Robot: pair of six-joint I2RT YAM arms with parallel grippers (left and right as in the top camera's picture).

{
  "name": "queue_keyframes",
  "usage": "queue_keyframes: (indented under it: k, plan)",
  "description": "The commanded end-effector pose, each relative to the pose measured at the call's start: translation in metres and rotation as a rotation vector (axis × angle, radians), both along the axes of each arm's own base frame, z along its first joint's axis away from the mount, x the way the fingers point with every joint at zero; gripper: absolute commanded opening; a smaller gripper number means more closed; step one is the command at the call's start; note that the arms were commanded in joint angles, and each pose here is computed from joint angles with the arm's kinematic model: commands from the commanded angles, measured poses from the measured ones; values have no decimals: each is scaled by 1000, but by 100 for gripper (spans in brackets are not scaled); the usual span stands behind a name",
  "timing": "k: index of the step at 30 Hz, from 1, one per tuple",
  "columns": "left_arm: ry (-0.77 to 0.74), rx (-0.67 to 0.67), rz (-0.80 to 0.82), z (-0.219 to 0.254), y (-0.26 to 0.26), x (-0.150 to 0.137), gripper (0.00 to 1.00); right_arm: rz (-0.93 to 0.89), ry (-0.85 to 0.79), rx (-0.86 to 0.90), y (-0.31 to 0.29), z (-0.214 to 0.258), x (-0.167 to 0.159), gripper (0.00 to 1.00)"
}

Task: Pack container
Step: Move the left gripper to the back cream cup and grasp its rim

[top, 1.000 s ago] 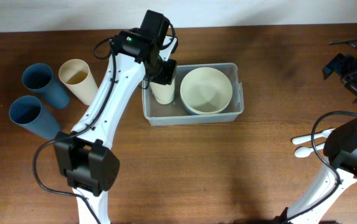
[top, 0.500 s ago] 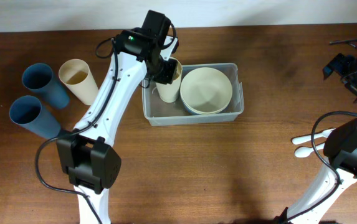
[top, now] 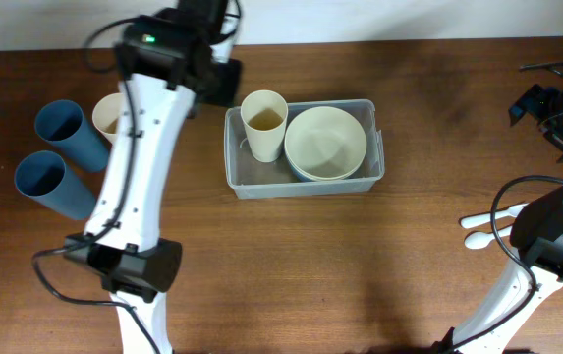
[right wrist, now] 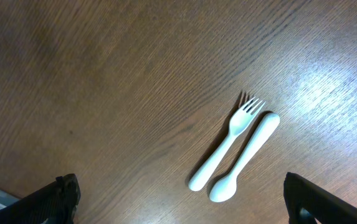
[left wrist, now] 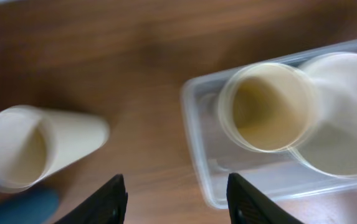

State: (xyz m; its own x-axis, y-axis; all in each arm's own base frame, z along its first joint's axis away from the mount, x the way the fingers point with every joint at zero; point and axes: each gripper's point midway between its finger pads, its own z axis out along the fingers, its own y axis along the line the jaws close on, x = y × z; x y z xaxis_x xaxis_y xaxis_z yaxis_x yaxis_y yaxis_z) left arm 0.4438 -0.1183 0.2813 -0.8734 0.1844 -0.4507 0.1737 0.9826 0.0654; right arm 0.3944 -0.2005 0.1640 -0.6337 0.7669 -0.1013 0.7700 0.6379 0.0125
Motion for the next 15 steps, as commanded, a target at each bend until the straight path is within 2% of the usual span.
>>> queue_keyframes:
  k: [1, 2, 4, 6, 8, 9, 10, 15]
  plan:
    - [-8, 26, 354, 3, 76, 3, 58, -16, 0, -17, -5, 4, -3, 99]
    - [4, 0, 401, 1, 85, 3, 63, -16, 0, -17, -5, 4, -3, 99]
    - [23, -68, 480, -2, 101, 3, 64, -16, 0, -17, -5, 4, -3, 99]
    - [48, -140, 520, -4, 108, 1, 66, -16, 0, -17, -5, 4, -3, 99]
    - [71, -194, 533, -5, 112, 0, 72, -16, 0, -17, -5, 4, -3, 99]
    - [81, -214, 537, -6, 114, -1, 94, -16, 0, -17, -5, 4, -3, 99]
    - [87, -224, 545, -7, 117, -1, 100, -16, 0, -17, -5, 4, -3, 99]
    - [114, -246, 627, -13, 143, -5, 100, -16, 0, -17, -5, 4, -3, 99]
